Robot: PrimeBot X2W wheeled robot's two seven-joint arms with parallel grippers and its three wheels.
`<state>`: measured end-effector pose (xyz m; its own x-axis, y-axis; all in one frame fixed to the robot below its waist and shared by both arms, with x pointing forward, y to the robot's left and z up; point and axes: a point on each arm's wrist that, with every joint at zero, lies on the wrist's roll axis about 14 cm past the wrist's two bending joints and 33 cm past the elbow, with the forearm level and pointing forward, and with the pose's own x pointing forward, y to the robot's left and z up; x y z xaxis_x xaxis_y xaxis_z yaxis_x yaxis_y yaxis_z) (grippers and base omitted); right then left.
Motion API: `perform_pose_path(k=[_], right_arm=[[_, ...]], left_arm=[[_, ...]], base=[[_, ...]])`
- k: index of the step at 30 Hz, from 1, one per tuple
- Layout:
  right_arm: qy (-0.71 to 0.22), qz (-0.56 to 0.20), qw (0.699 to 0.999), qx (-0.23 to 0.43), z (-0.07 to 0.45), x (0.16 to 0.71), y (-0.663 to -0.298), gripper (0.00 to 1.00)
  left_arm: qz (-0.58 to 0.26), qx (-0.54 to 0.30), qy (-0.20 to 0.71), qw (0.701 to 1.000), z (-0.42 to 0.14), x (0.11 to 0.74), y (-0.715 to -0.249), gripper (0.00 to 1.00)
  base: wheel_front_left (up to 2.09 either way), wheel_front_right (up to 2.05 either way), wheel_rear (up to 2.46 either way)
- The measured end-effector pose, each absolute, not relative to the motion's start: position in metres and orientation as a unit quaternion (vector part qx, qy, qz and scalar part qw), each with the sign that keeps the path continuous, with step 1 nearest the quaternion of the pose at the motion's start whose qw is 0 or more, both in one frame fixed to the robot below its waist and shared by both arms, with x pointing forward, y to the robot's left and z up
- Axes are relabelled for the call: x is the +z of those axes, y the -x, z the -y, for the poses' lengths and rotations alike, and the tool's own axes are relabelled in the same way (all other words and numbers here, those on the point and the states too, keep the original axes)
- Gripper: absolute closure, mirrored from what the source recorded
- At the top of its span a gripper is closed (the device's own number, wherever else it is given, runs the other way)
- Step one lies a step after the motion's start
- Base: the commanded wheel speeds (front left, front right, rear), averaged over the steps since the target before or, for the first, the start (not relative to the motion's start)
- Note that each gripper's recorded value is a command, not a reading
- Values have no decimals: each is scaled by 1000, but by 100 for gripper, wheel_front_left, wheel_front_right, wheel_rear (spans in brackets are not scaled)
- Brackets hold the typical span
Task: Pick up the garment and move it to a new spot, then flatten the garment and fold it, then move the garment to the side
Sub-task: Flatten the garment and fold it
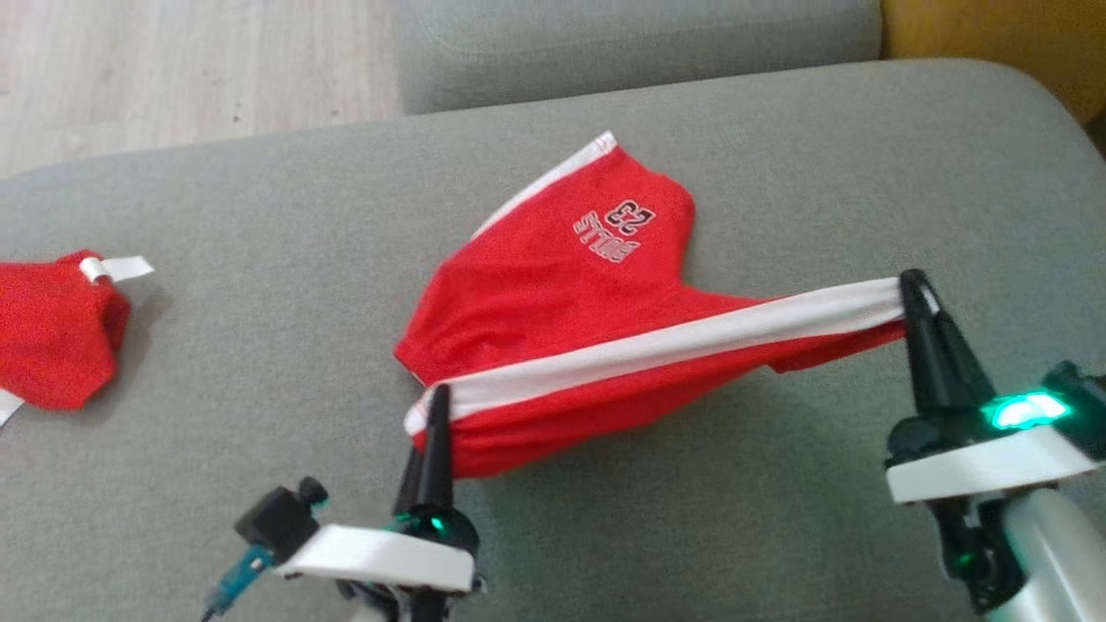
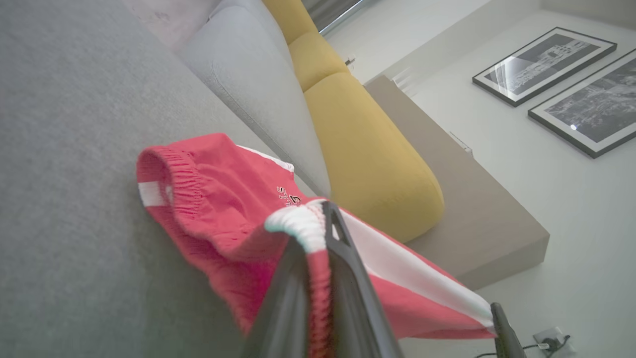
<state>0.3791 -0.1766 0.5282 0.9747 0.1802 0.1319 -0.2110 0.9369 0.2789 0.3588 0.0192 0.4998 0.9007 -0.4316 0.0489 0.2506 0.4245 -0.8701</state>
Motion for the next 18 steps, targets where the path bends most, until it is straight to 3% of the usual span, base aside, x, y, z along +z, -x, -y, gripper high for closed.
perform_pose_path(k=[7,18], right_arm=[[-139,47,982,121,166,526,-405,100],[-57,36,979,193,124,538,-505,100]], left_arm=[[-92,-194,517,829,-22,499,-363,100],[-45,-171,549,817,-39,521,-420,100]], base=[[0,0,0],[0,0,0]])
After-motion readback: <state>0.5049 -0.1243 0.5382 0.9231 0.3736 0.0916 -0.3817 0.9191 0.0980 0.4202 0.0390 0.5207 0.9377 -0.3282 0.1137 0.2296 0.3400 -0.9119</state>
